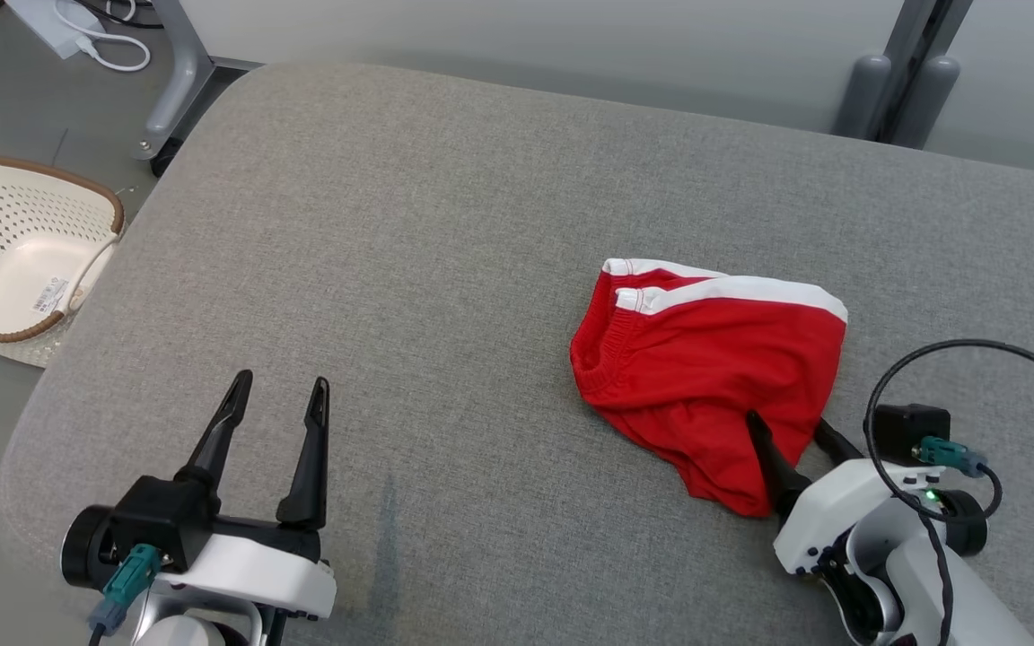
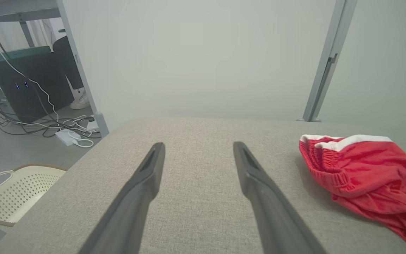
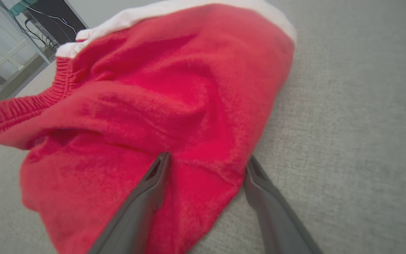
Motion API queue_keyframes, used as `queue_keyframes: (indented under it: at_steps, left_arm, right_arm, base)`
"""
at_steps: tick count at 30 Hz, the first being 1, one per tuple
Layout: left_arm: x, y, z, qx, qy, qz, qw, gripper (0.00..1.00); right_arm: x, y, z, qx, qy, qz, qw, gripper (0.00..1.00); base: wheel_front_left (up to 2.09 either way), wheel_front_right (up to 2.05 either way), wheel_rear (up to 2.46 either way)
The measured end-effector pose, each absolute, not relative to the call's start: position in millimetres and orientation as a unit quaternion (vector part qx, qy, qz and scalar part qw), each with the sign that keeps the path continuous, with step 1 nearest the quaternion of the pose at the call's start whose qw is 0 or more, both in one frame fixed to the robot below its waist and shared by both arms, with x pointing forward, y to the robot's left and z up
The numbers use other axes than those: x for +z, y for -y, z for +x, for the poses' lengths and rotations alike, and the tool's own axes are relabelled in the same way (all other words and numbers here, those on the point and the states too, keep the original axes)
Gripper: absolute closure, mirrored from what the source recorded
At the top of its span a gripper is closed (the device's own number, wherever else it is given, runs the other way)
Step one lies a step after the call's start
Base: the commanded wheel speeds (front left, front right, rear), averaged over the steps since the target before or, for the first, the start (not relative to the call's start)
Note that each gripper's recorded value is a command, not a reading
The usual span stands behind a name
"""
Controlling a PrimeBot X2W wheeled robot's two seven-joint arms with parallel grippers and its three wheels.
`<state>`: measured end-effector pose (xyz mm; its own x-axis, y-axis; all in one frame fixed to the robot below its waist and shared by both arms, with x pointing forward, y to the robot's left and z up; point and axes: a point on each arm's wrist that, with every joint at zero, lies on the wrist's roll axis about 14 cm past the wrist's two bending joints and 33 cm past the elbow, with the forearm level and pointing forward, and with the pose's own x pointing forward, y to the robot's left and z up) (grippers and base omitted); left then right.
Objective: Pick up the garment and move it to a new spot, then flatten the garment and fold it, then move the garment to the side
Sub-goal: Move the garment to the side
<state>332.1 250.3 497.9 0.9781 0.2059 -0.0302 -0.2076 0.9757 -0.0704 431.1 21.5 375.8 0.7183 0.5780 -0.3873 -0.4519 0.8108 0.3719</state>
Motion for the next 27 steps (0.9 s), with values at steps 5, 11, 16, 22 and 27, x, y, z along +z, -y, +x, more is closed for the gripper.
queue_keyframes:
  at_steps: [5, 11, 16, 22, 27]
  left_arm:
    - [494, -250, 335, 0.105, -0.015, -0.037, 0.994, 0.00]
    - [495, -249, 339, 0.101, -0.008, -0.038, 0.994, 0.00]
    - [496, -242, 343, 0.087, -0.004, -0.040, 0.995, 0.00]
    - [499, -228, 348, 0.057, 0.000, -0.038, 0.998, 0.00]
    - [504, -204, 361, 0.014, 0.005, -0.040, 0.999, 0.00]
  right_arm:
    - [374, -29, 434, 0.287, -0.258, 0.130, 0.913, 0.58]
    - [378, -35, 432, 0.300, -0.254, 0.132, 0.910, 1.00]
    - [387, -28, 427, 0.304, -0.239, 0.133, 0.913, 1.00]
    - [393, 0, 411, 0.295, -0.225, 0.118, 0.921, 1.00]
    - [391, 37, 391, 0.286, -0.228, 0.080, 0.927, 1.00]
  base:
    - [0.00, 0.00, 0.00]
    - [0.00, 0.00, 0.00]
    - [0.00, 0.00, 0.00]
    - [0.00, 0.00, 0.00]
    - [0.00, 0.00, 0.00]
